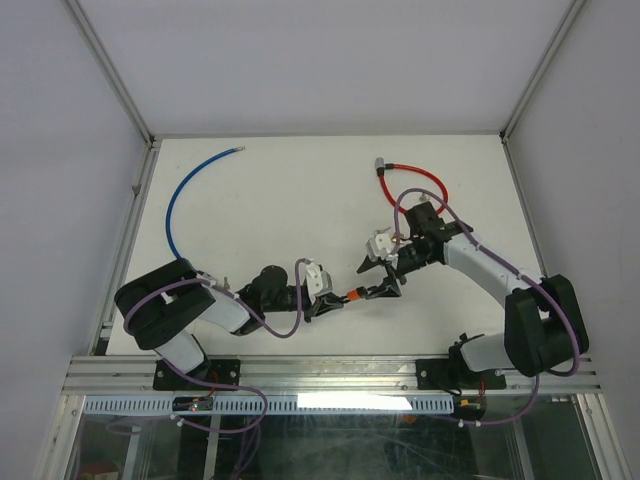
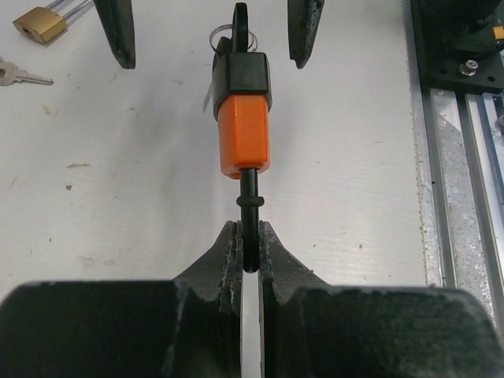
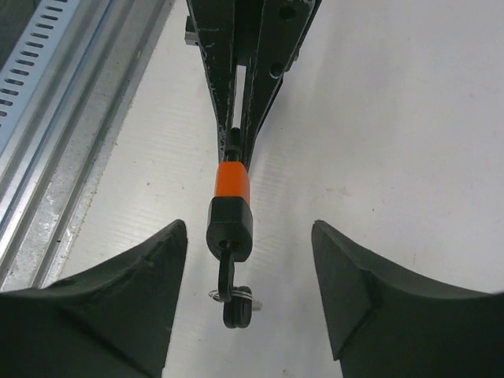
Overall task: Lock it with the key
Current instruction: Lock the lock.
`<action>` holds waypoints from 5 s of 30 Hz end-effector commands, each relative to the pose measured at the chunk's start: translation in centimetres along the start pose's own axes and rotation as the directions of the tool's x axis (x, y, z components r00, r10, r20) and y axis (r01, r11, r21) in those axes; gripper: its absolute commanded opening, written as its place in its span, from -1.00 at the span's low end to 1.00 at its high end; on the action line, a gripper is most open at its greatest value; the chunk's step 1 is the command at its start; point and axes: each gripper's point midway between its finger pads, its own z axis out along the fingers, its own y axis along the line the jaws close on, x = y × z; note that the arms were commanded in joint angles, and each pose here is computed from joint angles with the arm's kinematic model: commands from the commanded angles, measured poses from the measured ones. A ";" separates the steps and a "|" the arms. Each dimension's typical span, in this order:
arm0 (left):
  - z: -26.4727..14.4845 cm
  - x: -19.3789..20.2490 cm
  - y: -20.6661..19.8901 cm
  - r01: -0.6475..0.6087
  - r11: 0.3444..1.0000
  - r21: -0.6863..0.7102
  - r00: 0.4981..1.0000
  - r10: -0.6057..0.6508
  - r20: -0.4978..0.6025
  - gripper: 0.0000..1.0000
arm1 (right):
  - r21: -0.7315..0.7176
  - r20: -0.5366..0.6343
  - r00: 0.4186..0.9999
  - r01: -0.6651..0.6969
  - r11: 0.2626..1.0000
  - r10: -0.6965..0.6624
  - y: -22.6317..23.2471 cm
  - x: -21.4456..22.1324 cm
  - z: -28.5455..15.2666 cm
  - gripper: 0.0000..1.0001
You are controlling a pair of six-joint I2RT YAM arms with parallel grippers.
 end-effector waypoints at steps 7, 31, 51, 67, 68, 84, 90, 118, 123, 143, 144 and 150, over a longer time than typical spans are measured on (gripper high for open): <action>-0.6 -2.8 1.5 -0.104 0.993 -0.060 0.983 0.111 0.146 -1.00 | -0.015 -0.031 0.999 0.024 1.000 -0.024 -1.0 0.6 1.6 -0.08; 0.2 -2.6 3.4 -0.077 0.989 -0.130 0.982 0.098 0.163 -1.00 | -0.132 -0.113 0.990 -0.098 0.986 0.083 0.8 1.3 4.9 -1.00; -1.2 -1.4 3.5 -0.069 0.989 -0.130 0.968 0.098 0.232 -1.00 | -0.171 -0.121 0.954 -0.293 0.940 0.275 2.9 0.9 11.9 -1.00; 0.1 -0.1 2.3 -0.062 0.998 0.008 0.982 0.060 0.179 -1.00 | -0.114 0.024 0.989 -0.142 0.983 0.146 0.1 -2.6 12.4 -1.00; 0.2 -0.2 2.3 -0.062 0.998 0.008 0.982 0.059 0.179 -1.00 | -0.122 0.010 0.986 -0.163 0.979 0.166 0.3 -2.1 12.5 -1.00; -5.1 -5.9 3.1 0.106 0.993 -0.057 0.928 -0.078 0.366 -0.24 | -0.017 0.111 0.941 -0.319 0.948 0.319 -3.3 -0.7 5.2 -1.00; -6.9 -8.0 3.2 0.124 0.987 -0.105 0.906 -0.070 0.418 0.19 | -0.019 0.178 0.925 -0.339 0.940 0.337 -3.8 -2.1 4.0 -1.00; -9.2 -17.3 3.2 0.356 0.934 0.029 0.776 -0.313 0.548 -0.09 | -0.098 0.402 0.806 -0.434 0.895 0.435 -3.2 -11.3 -0.9 -1.00; -8.7 -17.1 3.2 0.357 0.933 0.044 0.788 -0.326 0.522 -0.49 | -0.105 0.399 0.804 -0.438 0.893 0.441 -3.1 -11.3 -0.8 -1.00; -9.2 -17.3 3.2 0.274 0.962 0.007 0.825 -0.239 0.512 -1.00 | -0.085 0.375 0.808 -0.459 0.885 0.455 -3.4 -9.1 0.9 -0.09; -9.3 -17.4 3.2 0.275 0.962 0.007 0.823 -0.239 0.515 -1.00 | -0.085 0.375 0.810 -0.454 0.887 0.451 -3.3 -9.1 0.9 -0.01; -9.4 -17.6 3.4 0.279 0.960 0.002 0.816 -0.238 0.526 -1.00 | -0.106 0.365 0.820 -0.434 0.895 0.441 -2.6 -9.0 1.8 0.18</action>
